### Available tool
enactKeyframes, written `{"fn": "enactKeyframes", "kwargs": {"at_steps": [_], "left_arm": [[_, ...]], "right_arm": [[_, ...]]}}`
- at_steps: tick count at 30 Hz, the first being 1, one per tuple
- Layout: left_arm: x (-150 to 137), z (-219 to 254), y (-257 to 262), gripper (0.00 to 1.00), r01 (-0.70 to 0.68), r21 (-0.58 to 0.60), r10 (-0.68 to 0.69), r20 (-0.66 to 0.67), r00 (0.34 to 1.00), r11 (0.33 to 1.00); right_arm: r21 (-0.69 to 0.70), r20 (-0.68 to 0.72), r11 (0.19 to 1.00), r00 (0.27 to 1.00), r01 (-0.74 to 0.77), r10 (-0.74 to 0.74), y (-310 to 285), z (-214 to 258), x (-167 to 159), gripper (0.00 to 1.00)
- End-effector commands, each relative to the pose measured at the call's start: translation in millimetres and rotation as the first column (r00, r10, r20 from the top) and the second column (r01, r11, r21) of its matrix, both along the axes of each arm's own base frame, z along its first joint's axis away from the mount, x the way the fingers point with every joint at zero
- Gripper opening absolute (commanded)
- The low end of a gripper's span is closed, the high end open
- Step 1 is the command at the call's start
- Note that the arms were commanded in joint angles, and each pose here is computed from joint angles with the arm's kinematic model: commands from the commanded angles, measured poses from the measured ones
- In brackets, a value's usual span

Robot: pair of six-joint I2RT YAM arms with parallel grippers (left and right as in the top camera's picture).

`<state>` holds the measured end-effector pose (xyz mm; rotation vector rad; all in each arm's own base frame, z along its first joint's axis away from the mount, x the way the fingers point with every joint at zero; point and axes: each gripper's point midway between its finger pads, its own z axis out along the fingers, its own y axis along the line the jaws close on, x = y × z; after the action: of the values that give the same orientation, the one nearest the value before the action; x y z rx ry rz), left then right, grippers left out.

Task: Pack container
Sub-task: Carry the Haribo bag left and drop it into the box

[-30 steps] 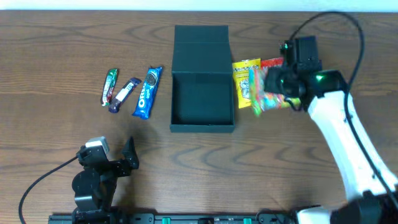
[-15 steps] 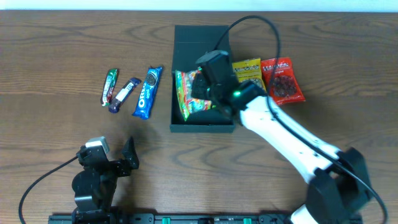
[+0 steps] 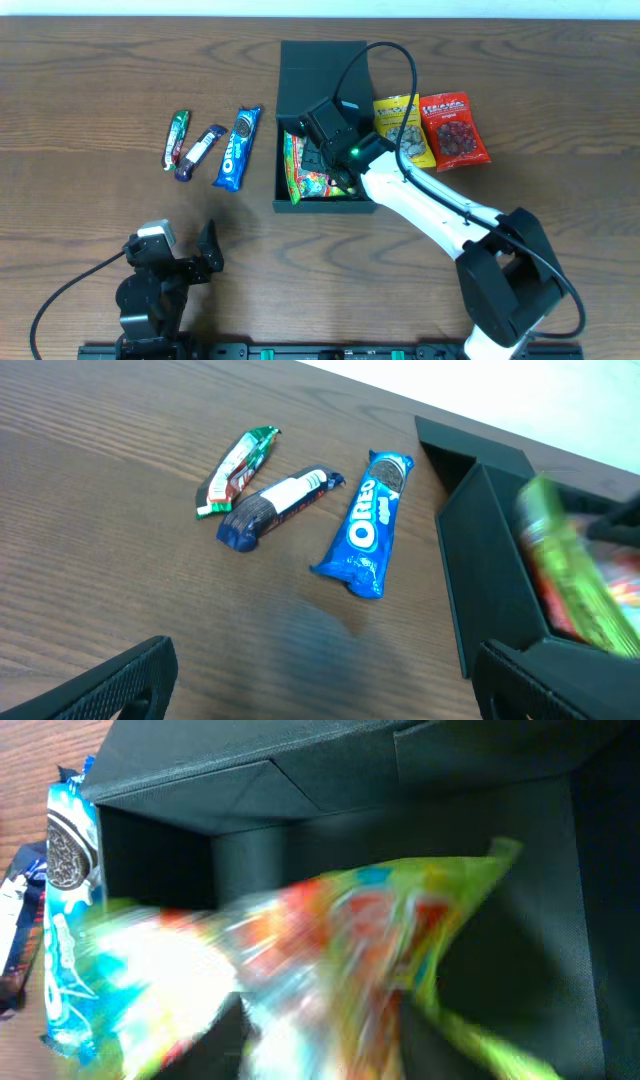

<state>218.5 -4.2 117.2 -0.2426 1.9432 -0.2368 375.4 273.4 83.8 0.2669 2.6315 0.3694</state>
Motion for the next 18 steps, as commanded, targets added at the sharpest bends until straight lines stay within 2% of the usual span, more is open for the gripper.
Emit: {"fn": "enactKeyframes", "kwargs": {"at_steps": [1,7,10,15,18], "left_arm": [[0.0,-8.1,1.2,0.95,-0.009,-0.006,0.009,-0.015,1.000,1.000],[0.0,-8.1,1.2,0.95,-0.009,-0.006,0.009,-0.015,1.000,1.000],[0.0,-8.1,1.2,0.95,-0.009,-0.006,0.009,-0.015,1.000,1.000],[0.0,-8.1,1.2,0.95,-0.009,-0.006,0.009,-0.015,1.000,1.000],[0.0,-8.1,1.2,0.95,-0.009,-0.006,0.009,-0.015,1.000,1.000]], "right_arm": [[-0.007,0.024,1.000,1.000,-0.006,0.006,0.3,7.8,2.6,0.97],[0.010,0.095,0.996,0.992,-0.086,0.085,9.0,47.2,11.8,0.99],[-0.018,0.162,0.987,0.973,-0.161,0.162,9.8,83.1,13.1,0.99],[-0.123,0.304,0.945,0.895,-0.304,0.328,-2.9,151.8,6.0,0.99],[-0.189,0.326,0.916,0.857,-0.354,0.399,-13.5,168.5,-1.8,0.99]]}}
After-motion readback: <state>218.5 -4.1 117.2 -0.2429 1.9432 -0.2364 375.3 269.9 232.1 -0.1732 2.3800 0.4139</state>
